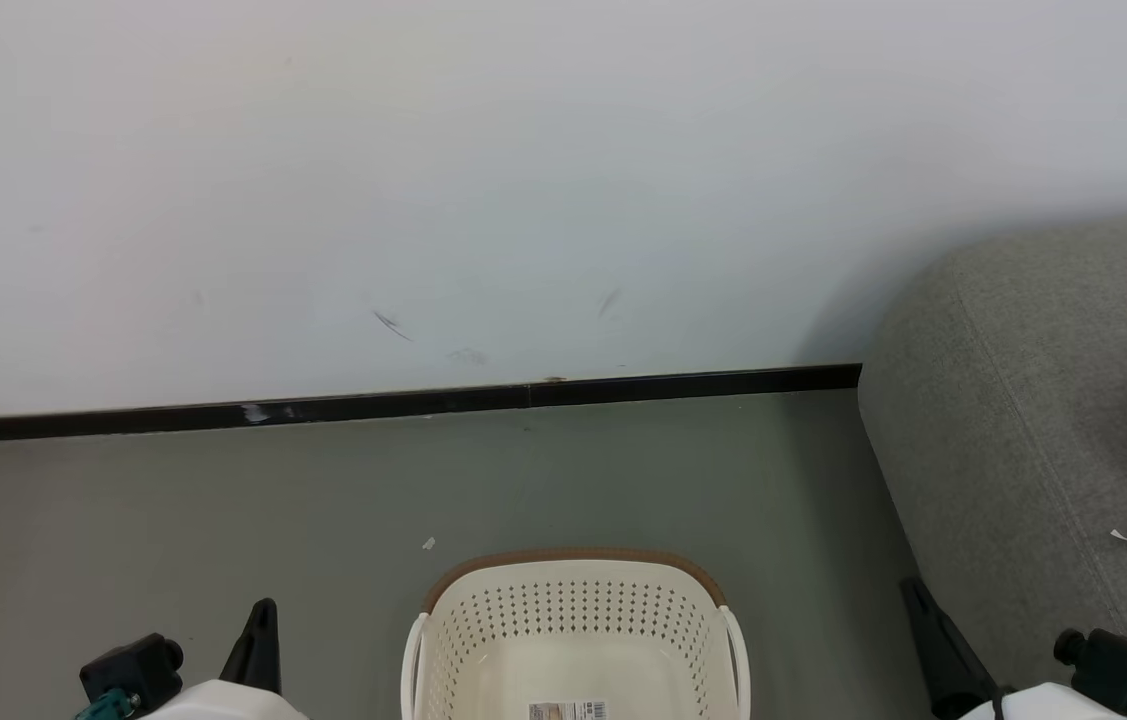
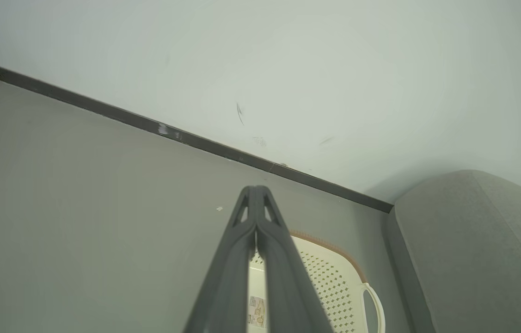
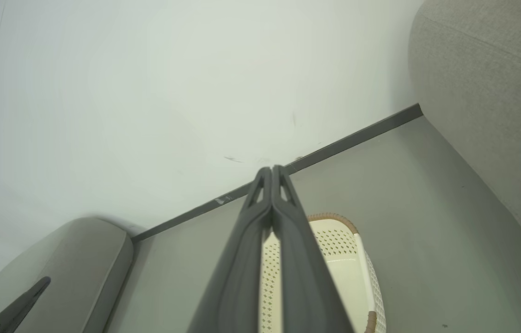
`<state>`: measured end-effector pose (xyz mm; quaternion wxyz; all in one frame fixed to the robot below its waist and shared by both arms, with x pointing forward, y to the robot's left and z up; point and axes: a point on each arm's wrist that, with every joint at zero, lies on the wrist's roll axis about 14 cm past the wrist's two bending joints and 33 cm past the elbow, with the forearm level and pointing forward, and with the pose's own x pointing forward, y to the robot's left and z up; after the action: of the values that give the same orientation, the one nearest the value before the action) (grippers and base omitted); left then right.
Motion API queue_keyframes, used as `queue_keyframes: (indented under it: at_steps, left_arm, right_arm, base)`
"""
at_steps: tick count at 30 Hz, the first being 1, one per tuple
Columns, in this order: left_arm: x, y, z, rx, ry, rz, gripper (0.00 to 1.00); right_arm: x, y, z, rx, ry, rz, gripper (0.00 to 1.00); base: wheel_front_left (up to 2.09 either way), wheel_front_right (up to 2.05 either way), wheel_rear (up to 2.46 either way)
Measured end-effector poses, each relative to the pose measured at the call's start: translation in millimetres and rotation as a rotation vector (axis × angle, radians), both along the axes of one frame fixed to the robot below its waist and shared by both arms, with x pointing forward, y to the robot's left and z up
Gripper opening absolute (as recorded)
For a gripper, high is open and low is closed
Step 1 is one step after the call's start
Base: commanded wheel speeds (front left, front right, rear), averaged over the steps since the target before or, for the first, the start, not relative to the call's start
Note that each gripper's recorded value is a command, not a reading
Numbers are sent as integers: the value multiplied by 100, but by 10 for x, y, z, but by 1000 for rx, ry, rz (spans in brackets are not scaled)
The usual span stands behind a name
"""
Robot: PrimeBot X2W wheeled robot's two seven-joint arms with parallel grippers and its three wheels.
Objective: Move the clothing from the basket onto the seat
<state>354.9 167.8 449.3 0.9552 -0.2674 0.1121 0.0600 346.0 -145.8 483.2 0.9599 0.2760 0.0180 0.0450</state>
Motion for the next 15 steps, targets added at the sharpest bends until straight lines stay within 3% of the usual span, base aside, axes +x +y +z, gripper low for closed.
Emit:
queue_keyframes:
  at_steps: [15]
  left_arm:
    - [45, 4, -5, -231, 15, 26, 0]
  right_arm:
    - [56, -161, -40, 214, 49, -51, 0]
  base:
    - [0, 0, 0]
